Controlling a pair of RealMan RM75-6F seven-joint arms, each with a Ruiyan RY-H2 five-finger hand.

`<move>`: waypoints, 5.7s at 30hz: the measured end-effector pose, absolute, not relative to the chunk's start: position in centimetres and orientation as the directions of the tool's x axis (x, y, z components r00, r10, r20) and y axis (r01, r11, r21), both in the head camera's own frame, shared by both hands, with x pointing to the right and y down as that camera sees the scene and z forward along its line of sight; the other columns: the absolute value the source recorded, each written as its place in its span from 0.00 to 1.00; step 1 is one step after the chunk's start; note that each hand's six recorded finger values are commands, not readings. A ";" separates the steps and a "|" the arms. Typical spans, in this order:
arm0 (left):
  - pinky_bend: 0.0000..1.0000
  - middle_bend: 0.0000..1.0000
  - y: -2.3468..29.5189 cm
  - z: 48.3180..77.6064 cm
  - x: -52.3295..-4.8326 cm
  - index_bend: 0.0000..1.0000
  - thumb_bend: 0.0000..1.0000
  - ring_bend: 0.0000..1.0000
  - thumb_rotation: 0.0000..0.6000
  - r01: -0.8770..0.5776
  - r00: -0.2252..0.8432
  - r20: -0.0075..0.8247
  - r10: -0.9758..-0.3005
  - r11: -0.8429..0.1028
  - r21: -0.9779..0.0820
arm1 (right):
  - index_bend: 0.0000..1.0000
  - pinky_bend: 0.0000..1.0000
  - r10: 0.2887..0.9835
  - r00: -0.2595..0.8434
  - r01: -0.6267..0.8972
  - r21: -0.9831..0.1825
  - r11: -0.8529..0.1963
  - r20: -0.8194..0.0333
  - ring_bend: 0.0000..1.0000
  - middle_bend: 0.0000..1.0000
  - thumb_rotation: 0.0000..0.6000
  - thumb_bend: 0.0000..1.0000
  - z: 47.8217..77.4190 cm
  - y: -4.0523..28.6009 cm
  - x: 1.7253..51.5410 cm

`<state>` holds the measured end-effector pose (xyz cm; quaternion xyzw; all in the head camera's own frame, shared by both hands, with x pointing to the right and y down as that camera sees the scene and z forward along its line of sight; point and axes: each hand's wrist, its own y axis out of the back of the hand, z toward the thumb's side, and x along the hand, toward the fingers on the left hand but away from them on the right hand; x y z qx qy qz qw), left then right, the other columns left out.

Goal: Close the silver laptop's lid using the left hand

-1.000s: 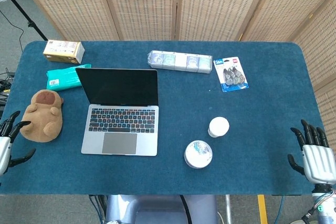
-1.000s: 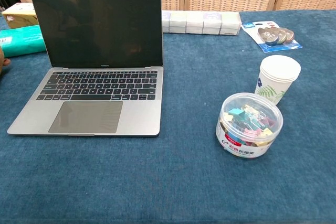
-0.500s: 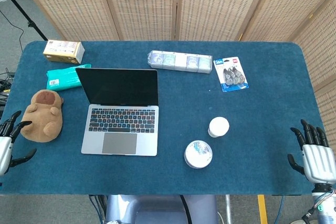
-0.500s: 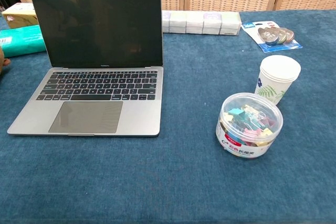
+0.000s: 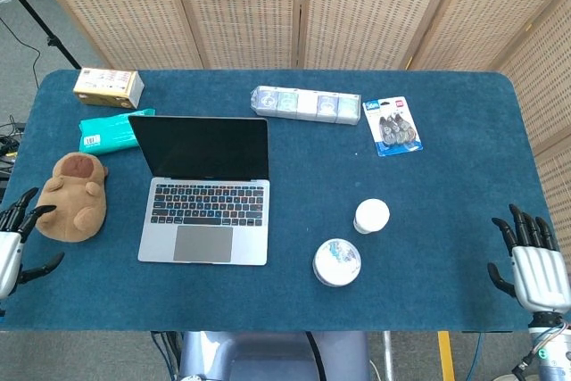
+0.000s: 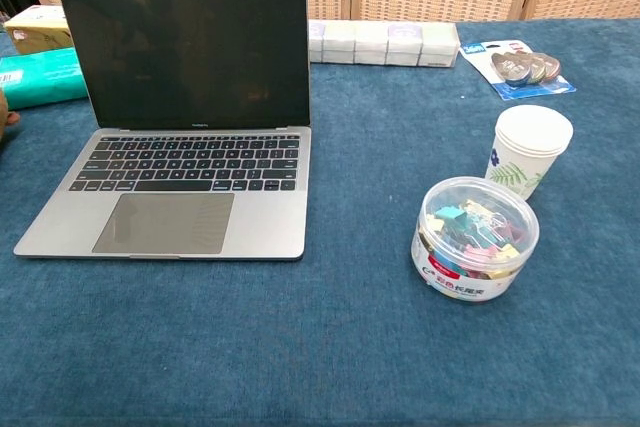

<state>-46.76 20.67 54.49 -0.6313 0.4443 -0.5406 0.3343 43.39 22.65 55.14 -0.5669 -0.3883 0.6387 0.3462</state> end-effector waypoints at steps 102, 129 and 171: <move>0.12 0.03 -0.4 62.5 -31.2 0.16 0.19 0.04 1.00 -0.226 0.370 0.560 -0.741 -0.656 -0.720 | 0.17 0.00 0.883 -0.118 0.043 -0.891 -0.453 -0.454 0.00 0.00 1.00 0.38 54.6 22.2 44.0; 0.11 0.03 -0.6 62.3 -30.4 0.19 0.19 0.08 1.00 -0.244 0.375 0.585 -0.719 -0.686 -0.686 | 0.17 0.00 0.883 -0.122 0.047 -0.891 -0.451 -0.453 0.00 0.00 1.00 0.37 54.5 22.2 44.1; 0.17 0.12 0.3 59.9 -29.0 0.29 0.19 0.18 1.00 -0.268 0.384 0.628 -0.677 -0.733 -0.626 | 0.17 0.00 0.882 -0.118 0.044 -0.890 -0.454 -0.456 0.00 0.00 1.00 0.37 54.6 22.3 44.0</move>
